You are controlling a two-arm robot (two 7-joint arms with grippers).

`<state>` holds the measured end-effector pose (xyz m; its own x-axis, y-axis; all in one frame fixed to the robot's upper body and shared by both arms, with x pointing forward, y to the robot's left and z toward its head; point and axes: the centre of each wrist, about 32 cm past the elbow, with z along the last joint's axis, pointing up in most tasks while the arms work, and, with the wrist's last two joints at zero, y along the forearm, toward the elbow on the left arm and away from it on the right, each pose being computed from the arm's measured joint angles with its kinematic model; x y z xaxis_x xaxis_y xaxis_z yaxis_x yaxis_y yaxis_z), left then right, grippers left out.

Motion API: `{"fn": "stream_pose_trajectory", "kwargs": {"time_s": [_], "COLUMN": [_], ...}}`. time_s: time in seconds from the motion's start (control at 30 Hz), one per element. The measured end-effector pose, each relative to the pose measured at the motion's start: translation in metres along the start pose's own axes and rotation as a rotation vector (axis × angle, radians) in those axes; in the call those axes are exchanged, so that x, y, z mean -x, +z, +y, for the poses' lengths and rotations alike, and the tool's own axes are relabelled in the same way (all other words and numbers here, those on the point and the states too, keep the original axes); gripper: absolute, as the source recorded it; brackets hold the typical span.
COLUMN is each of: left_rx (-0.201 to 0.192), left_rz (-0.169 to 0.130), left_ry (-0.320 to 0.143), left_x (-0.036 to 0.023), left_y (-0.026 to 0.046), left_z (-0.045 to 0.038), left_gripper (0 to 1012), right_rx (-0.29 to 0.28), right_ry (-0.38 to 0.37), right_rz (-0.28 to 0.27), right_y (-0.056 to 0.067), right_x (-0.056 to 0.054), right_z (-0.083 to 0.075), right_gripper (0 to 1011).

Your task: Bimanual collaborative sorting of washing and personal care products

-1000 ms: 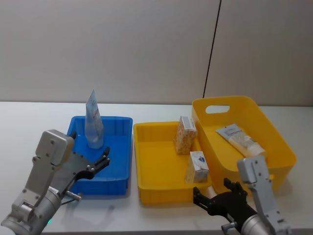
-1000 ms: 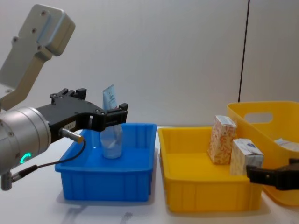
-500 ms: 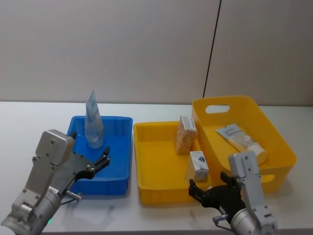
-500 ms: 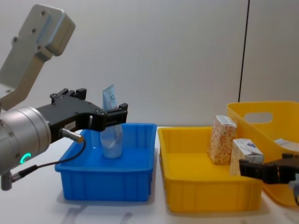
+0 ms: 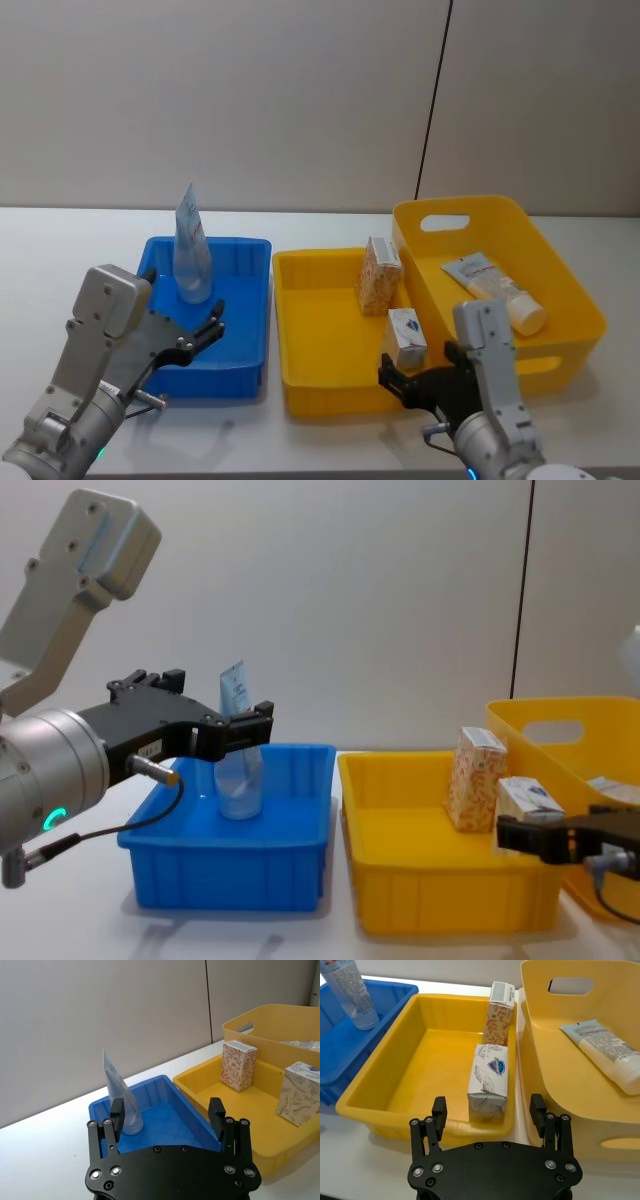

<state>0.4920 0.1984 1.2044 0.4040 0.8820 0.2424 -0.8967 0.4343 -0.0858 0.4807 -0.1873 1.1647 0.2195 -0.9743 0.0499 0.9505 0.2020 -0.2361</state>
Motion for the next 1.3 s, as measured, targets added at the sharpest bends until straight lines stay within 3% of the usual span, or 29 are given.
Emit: {"fn": "stream_pose_trajectory", "kwargs": {"time_s": [0.53, 0.93, 1.2, 1.3], "left_rx": [0.0, 0.0, 0.0, 0.0], "left_rz": [0.0, 0.0, 0.0, 0.0], "left_ry": [0.0, 0.0, 0.0, 0.0], "left_x": [0.0, 0.0, 0.0, 0.0], "left_y": [0.0, 0.0, 0.0, 0.0], "left_z": [0.0, 0.0, 0.0, 0.0], "left_gripper": [1001, 1001, 1001, 1001], "right_rx": [0.009, 0.009, 0.011, 0.011], "right_ry": [0.004, 0.003, 0.002, 0.002], "right_rz": [0.012, 0.011, 0.011, 0.011], "right_y": [0.001, 0.001, 0.001, 0.001], "right_x": [0.012, 0.016, 0.018, 0.018], "right_z": [0.023, 0.03, 0.032, 0.032], "right_gripper": [1004, 1004, 842, 730]}}
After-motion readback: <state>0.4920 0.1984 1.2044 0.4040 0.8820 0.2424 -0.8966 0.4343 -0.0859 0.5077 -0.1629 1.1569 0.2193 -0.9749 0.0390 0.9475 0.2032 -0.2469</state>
